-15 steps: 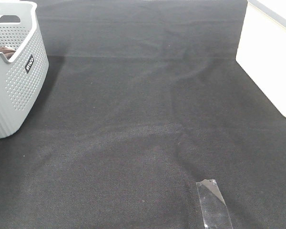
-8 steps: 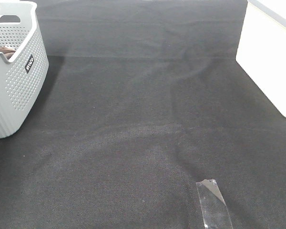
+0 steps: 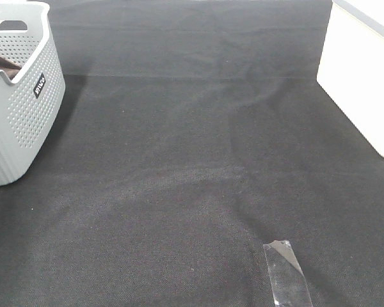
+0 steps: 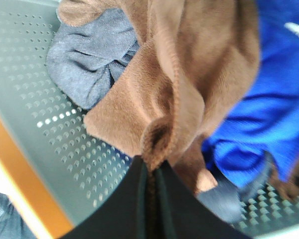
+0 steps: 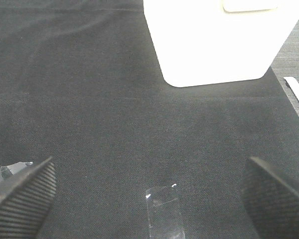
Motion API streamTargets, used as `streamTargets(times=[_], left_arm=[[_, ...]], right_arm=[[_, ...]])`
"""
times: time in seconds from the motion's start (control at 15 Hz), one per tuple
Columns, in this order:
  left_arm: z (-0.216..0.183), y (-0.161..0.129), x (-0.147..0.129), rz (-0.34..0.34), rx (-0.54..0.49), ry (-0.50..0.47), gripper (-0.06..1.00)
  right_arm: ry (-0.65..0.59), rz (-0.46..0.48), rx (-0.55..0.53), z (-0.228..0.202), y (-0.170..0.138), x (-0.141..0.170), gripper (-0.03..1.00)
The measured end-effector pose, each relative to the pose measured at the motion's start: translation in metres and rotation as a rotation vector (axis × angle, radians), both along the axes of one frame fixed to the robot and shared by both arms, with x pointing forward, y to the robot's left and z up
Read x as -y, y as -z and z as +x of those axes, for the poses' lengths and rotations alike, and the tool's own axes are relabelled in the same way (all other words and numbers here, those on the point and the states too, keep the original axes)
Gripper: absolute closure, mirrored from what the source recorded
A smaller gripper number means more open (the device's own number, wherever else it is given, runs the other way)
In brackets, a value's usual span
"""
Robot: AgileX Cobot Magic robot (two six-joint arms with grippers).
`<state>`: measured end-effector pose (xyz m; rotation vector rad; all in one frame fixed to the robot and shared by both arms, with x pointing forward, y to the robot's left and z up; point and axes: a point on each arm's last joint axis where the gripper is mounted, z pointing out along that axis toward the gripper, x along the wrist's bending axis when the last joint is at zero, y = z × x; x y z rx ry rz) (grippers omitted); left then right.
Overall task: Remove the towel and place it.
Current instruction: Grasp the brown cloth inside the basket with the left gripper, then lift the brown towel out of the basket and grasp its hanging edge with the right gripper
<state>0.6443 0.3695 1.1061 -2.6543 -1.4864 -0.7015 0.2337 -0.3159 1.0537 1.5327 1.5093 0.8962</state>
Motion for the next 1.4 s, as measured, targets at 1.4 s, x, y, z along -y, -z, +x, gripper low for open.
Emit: streamTargets(times=[1.4], left_arm=[[-0.103,-0.177,0.202,-0.180,0.686,0.787,0.94]], right_arm=[[-0.525,-0.001,-0.061,0.114,-0.021,-0.058,0.01]])
